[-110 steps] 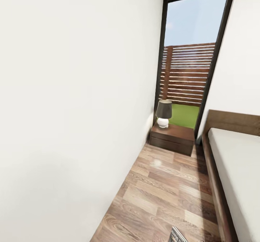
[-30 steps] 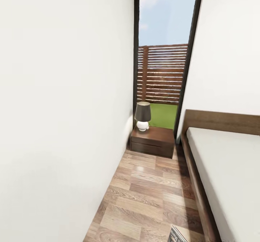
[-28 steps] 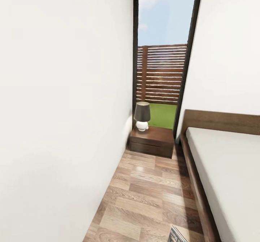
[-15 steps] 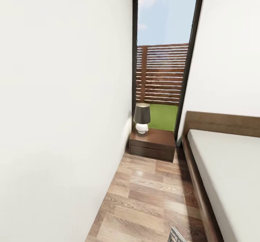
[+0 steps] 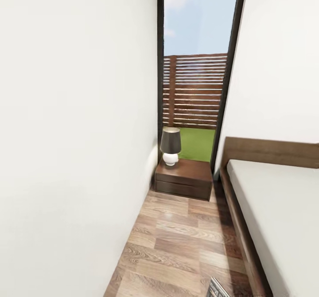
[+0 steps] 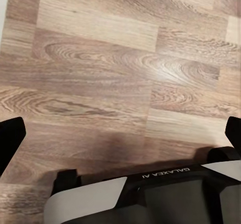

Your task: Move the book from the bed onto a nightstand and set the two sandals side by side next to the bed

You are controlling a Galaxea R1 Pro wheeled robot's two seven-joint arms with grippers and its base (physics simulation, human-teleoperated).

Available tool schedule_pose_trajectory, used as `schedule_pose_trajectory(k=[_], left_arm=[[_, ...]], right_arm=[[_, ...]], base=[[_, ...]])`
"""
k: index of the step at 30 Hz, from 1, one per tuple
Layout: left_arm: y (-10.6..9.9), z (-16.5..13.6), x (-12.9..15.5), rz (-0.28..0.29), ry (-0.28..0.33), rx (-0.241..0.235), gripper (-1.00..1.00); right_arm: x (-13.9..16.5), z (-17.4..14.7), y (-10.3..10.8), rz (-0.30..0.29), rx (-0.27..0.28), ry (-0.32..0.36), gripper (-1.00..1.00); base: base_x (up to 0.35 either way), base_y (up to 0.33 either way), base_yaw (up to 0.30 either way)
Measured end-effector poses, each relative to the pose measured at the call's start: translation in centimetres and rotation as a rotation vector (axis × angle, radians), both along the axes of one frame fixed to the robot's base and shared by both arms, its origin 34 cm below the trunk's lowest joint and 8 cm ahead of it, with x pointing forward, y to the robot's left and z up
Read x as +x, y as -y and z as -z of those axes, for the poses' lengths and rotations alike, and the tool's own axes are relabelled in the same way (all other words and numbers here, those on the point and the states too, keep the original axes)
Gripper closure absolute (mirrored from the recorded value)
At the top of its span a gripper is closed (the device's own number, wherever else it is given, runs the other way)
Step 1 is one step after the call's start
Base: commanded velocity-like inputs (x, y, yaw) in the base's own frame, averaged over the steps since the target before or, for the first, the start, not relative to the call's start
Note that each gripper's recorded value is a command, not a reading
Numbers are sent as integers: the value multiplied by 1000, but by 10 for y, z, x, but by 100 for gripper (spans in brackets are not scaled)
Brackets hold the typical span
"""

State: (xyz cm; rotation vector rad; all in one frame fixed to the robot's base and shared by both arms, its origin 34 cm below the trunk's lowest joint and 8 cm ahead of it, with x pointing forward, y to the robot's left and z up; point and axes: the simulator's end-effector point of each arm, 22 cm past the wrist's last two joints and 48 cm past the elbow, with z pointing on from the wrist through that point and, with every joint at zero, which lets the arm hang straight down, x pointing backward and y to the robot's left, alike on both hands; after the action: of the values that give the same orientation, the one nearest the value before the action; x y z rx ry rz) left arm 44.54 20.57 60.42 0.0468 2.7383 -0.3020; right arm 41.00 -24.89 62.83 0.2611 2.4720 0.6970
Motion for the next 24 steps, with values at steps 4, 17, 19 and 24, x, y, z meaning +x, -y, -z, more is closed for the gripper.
schedule_pose_trajectory(k=[4, 17, 19, 24], left_arm=[[0, 0, 0, 0, 0, 0, -100], [0, 0, 0, 0, 0, 0, -100], [0, 0, 0, 0, 0, 0, -100], [0, 0, 0, 0, 0, 0, -100]], right_arm=[[0, 0, 0, 0, 0, 0, 100], [0, 0, 0, -1, 0, 0, 100], [0, 0, 0, -1, 0, 0, 100], [0, 0, 0, -1, 0, -1, 100]], base=[[2, 0, -185], [0, 0, -169], [0, 0, -166], [0, 0, -165]])
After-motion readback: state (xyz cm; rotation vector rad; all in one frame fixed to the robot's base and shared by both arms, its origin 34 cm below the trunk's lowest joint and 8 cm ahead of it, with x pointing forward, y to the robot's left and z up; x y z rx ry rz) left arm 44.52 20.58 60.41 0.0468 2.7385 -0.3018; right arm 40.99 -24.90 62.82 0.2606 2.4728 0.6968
